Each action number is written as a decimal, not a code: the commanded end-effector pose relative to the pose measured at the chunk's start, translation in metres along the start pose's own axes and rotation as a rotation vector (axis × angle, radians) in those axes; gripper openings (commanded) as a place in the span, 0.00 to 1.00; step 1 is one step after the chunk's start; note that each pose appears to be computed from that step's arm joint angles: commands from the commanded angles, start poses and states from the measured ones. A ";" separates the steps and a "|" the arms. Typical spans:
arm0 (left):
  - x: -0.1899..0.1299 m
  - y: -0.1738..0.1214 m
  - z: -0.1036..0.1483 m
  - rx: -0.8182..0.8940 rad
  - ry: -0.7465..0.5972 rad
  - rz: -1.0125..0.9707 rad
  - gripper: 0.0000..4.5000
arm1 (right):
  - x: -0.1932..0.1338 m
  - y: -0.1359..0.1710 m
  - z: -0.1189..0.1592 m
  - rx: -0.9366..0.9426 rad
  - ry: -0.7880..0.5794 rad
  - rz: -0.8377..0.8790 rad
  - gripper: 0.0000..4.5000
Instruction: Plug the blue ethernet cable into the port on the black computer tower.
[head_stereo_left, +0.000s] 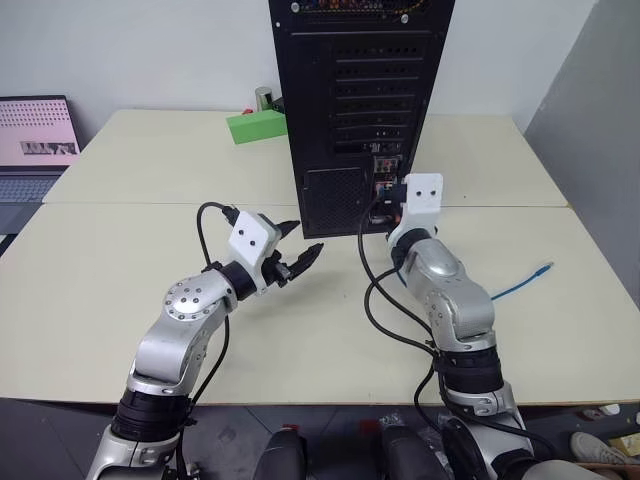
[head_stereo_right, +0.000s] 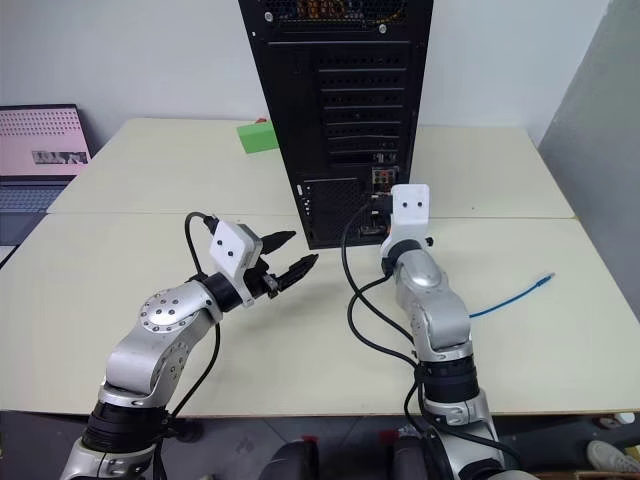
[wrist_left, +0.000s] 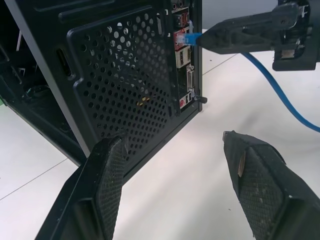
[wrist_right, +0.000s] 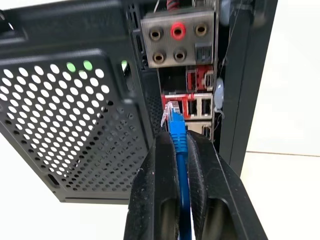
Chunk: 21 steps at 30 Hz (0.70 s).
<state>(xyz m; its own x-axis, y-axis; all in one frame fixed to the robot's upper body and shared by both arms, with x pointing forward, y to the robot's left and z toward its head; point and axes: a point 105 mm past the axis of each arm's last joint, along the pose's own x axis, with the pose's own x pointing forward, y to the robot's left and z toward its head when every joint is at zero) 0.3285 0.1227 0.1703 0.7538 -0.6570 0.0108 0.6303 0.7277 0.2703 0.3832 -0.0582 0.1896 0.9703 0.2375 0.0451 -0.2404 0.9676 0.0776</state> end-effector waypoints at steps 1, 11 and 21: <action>-0.001 -0.001 0.018 0.043 -0.063 0.006 0.71 | 0.001 0.004 0.016 -0.022 -0.059 0.010 0.00; -0.001 -0.001 0.018 0.041 -0.063 0.009 0.71 | 0.000 0.001 0.022 -0.012 -0.081 -0.006 0.00; -0.001 -0.001 0.018 0.044 -0.064 0.001 0.71 | -0.003 -0.005 0.023 -0.016 -0.087 -0.028 0.00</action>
<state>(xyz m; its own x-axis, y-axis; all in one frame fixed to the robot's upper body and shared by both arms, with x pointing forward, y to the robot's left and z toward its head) 0.3283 0.1218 0.1705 0.7535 -0.6573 0.0132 0.6300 0.7276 0.2714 0.3852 -0.0614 0.1889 0.9740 0.2226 0.0427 -0.2251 0.9720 0.0674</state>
